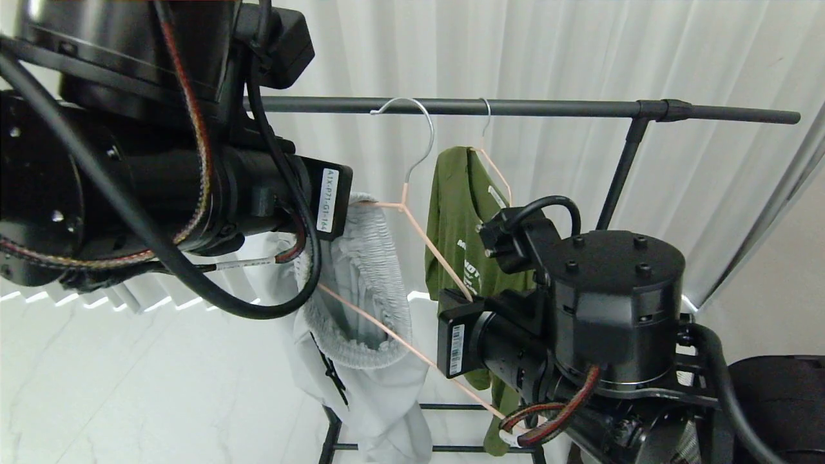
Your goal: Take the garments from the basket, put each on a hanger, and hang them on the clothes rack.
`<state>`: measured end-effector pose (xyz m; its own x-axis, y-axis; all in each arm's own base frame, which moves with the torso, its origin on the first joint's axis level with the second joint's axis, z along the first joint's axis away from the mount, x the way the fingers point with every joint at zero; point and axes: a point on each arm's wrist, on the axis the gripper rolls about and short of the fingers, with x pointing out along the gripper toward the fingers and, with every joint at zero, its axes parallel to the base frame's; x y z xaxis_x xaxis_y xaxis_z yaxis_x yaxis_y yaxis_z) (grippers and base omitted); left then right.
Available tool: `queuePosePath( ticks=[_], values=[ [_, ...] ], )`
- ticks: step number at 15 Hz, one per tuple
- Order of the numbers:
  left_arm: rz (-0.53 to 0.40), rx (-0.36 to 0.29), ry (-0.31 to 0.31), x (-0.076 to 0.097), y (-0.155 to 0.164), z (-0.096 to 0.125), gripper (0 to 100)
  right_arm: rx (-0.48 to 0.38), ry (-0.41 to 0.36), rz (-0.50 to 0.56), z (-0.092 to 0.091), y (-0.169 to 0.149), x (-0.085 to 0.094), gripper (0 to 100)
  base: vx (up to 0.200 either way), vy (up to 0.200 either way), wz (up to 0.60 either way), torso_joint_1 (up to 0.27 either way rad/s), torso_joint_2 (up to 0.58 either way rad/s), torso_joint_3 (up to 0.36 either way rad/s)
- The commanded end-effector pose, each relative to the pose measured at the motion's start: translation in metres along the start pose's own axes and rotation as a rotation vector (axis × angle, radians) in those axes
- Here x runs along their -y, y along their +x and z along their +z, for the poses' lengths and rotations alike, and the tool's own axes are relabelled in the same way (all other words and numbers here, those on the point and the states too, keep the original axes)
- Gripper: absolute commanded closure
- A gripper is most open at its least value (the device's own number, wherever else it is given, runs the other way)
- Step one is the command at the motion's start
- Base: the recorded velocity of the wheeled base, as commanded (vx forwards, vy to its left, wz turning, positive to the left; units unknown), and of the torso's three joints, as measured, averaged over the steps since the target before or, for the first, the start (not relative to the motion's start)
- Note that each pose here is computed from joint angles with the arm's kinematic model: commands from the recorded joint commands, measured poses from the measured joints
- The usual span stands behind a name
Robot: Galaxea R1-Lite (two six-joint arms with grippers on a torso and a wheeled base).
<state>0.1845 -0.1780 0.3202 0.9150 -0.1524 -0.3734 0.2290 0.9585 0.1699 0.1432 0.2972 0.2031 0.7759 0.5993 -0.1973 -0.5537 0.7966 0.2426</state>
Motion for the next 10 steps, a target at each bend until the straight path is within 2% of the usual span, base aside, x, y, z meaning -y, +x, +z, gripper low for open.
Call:
queuePosePath(
  ticks=[1, 5, 6, 10],
  values=[
    [-0.025, 0.016, -0.021, 0.006, -0.003, 0.004, 100, -0.008, -0.005, 0.020, -0.004, 0.005, -0.008, 100, 0.000, 0.000, 0.00, 0.000, 0.00, 0.000],
    [-0.060, 0.032, -0.024, 0.013, -0.008, 0.008, 100, -0.006, -0.007, 0.019, -0.004, 0.007, -0.009, 100, 0.000, 0.000, 0.00, 0.000, 0.00, 0.000],
    [-0.081, 0.030, -0.046, 0.020, -0.009, 0.007, 100, -0.005, -0.011, 0.020, -0.003, 0.006, -0.009, 100, 0.000, 0.000, 0.00, 0.000, 0.00, 0.000],
    [-0.134, 0.037, -0.064, 0.037, -0.013, 0.009, 100, -0.002, -0.027, 0.017, -0.003, 0.006, -0.009, 100, 0.000, 0.000, 0.00, 0.000, 0.00, 0.000]
  ],
)
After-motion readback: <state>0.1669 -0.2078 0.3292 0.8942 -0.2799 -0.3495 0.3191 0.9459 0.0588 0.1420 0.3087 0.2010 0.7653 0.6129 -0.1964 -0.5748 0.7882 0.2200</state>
